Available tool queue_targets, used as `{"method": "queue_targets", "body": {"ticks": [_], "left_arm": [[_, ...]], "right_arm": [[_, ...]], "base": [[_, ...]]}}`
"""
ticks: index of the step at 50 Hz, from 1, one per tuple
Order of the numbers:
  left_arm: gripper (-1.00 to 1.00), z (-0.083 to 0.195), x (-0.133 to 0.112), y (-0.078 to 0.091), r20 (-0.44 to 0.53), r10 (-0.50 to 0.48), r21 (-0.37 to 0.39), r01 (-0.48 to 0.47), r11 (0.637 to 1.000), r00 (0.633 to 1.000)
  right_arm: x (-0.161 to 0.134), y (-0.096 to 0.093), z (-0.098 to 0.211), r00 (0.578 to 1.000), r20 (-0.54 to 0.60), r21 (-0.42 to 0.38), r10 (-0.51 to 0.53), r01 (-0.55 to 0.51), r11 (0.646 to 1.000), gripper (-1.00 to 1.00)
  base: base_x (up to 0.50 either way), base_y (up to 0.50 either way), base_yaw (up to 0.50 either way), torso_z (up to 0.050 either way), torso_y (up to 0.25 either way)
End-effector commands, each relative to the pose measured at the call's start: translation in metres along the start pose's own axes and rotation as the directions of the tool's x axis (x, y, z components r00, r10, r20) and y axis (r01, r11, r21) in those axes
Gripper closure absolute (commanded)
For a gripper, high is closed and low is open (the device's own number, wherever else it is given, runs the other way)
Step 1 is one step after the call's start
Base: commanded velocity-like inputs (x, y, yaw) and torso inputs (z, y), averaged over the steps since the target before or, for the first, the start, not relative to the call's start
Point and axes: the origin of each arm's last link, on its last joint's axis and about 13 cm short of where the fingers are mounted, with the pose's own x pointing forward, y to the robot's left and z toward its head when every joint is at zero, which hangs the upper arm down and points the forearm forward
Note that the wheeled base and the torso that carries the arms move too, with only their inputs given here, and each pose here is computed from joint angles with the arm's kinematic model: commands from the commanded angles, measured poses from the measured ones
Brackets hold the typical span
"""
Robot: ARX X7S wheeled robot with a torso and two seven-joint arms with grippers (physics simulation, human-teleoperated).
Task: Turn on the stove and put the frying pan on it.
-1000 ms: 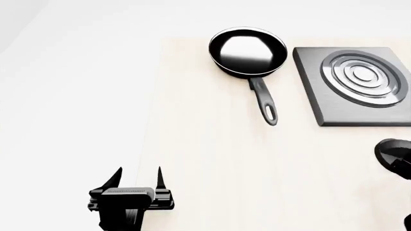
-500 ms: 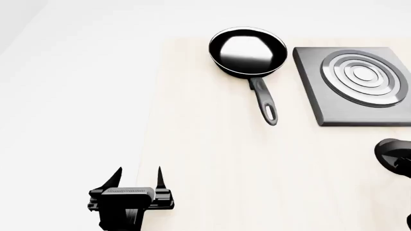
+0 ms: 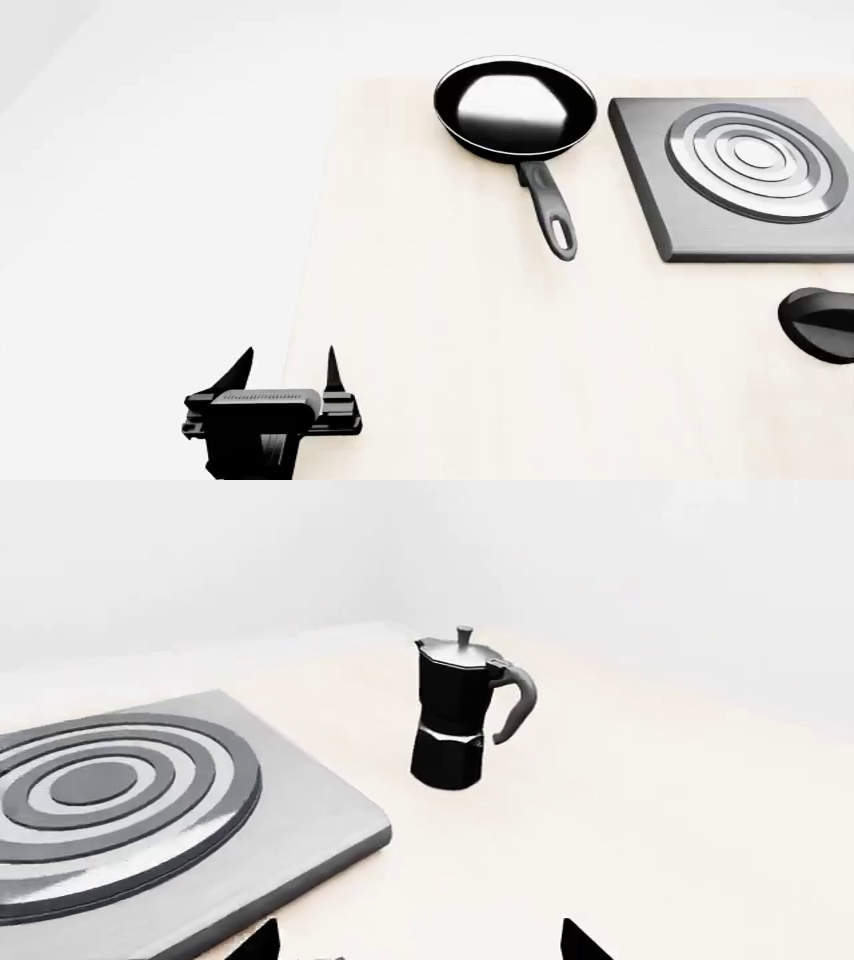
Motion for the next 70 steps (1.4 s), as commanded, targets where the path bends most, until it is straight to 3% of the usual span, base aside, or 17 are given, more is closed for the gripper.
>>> {"method": "queue_targets", "body": {"ticks": [1, 11, 19, 25, 30, 33, 34, 38, 39, 40, 42, 44, 45, 48, 50, 55, 70], "left_arm": [[-1.00, -0.010, -0.004, 0.004, -0.063, 0.024, 0.029, -0.022, 0.999, 0.998], [-1.00, -0.010, -0.005, 0.004, -0.063, 0.023, 0.028, -0.022, 0.999, 0.998], [-1.00, -0.010, -0.005, 0.005, -0.063, 0.024, 0.025, -0.023, 0.999, 0.998], [-1.00, -0.010, -0.004, 0.005, -0.063, 0.024, 0.024, -0.023, 0.999, 0.998], [-1.00, -0.010, -0.004, 0.005, -0.063, 0.024, 0.024, -0.023, 0.999, 0.998], [-1.00, -0.010, -0.004, 0.004, -0.063, 0.024, 0.026, -0.022, 0.999, 0.998], [-1.00, -0.010, -0.004, 0.004, -0.062, 0.023, 0.026, -0.022, 0.999, 0.998], [-1.00, -0.010, -0.005, 0.004, -0.063, 0.023, 0.027, -0.022, 0.999, 0.998], [-1.00, -0.010, -0.004, 0.004, -0.064, 0.023, 0.029, -0.021, 0.999, 0.998], [-1.00, -0.010, -0.004, 0.004, -0.063, 0.023, 0.029, -0.021, 0.999, 0.998], [-1.00, -0.009, -0.005, 0.004, -0.061, 0.021, 0.026, -0.019, 0.999, 0.998], [-1.00, -0.009, -0.005, 0.004, -0.061, 0.021, 0.025, -0.019, 1.000, 0.998], [-1.00, -0.009, -0.005, 0.004, -0.061, 0.021, 0.024, -0.019, 1.000, 0.998], [-1.00, -0.009, -0.005, 0.004, -0.060, 0.020, 0.024, -0.019, 1.000, 0.998], [-1.00, -0.009, -0.005, 0.004, -0.059, 0.019, 0.023, -0.018, 1.000, 0.998], [-1.00, -0.009, -0.005, 0.005, -0.061, 0.020, 0.022, -0.019, 1.000, 0.998], [-1.00, -0.009, -0.004, 0.005, -0.063, 0.019, 0.022, -0.018, 1.000, 0.998]], "right_arm": [[-0.021, 0.012, 0.035, 0.990, 0.107, -0.018, 0.094, -0.093, 0.996, -1.00], [-0.033, 0.041, 0.060, 0.968, 0.183, -0.086, 0.174, -0.161, 0.983, -1.00], [-0.041, 0.069, 0.075, 0.931, 0.171, -0.059, 0.323, -0.318, 0.946, -1.00], [-0.042, 0.083, 0.088, 0.927, 0.176, -0.080, 0.331, -0.322, 0.943, -1.00], [-0.041, 0.096, 0.097, 0.863, 0.200, -0.062, 0.465, -0.463, 0.884, -1.00], [-0.042, 0.110, 0.105, 0.772, 0.196, -0.002, 0.604, -0.616, 0.788, -1.00], [-0.042, 0.113, 0.107, 0.745, 0.198, -0.071, 0.637, -0.637, 0.768, -1.00], [-0.044, 0.123, 0.117, 0.733, 0.138, -0.039, 0.666, -0.668, 0.743, -1.00], [-0.045, 0.127, 0.121, 0.783, 0.042, -0.025, 0.621, -0.621, 0.784, -1.00], [-0.044, 0.129, 0.123, 0.769, 0.021, -0.006, 0.638, -0.638, 0.770, -1.00], [-0.043, 0.138, 0.127, 0.678, -0.019, 0.018, 0.735, -0.734, 0.679, -1.00], [-0.043, 0.146, 0.132, 0.670, -0.064, 0.038, 0.740, -0.739, 0.673, -1.00], [-0.041, 0.151, 0.132, 0.663, -0.159, 0.074, 0.731, -0.731, 0.679, -1.00], [-0.040, 0.157, 0.136, 0.651, -0.123, 0.038, 0.749, -0.751, 0.659, -1.00], [-0.040, 0.171, 0.145, 0.610, -0.191, 0.087, 0.769, -0.770, 0.632, -1.00], [-0.032, 0.188, 0.154, 0.588, -0.267, 0.127, 0.763, -0.764, 0.633, -1.00], [-0.008, 0.233, 0.159, 0.612, -0.396, 0.018, 0.684, -0.740, 0.672, -1.00]], "base": [[0.00, 0.00, 0.00, 0.000, 0.000], [0.00, 0.00, 0.00, -0.001, -0.001], [0.00, 0.00, 0.00, -0.001, -0.001], [0.00, 0.00, 0.00, 0.000, -0.002], [0.00, 0.00, 0.00, 0.000, -0.002], [0.00, 0.00, 0.00, -0.003, 0.000], [0.00, 0.00, 0.00, 0.000, 0.000], [0.00, 0.00, 0.00, 0.000, -0.003], [0.00, 0.00, 0.00, 0.000, 0.000], [0.00, 0.00, 0.00, 0.000, 0.000], [0.00, 0.00, 0.00, 0.000, 0.000], [0.00, 0.00, 0.00, 0.000, -0.005], [0.00, 0.00, 0.00, 0.000, 0.000], [0.00, 0.00, 0.00, 0.000, 0.000], [0.00, 0.00, 0.00, -0.005, 0.000], [0.00, 0.00, 0.00, 0.000, -0.002], [0.00, 0.00, 0.00, -0.001, -0.001]]}}
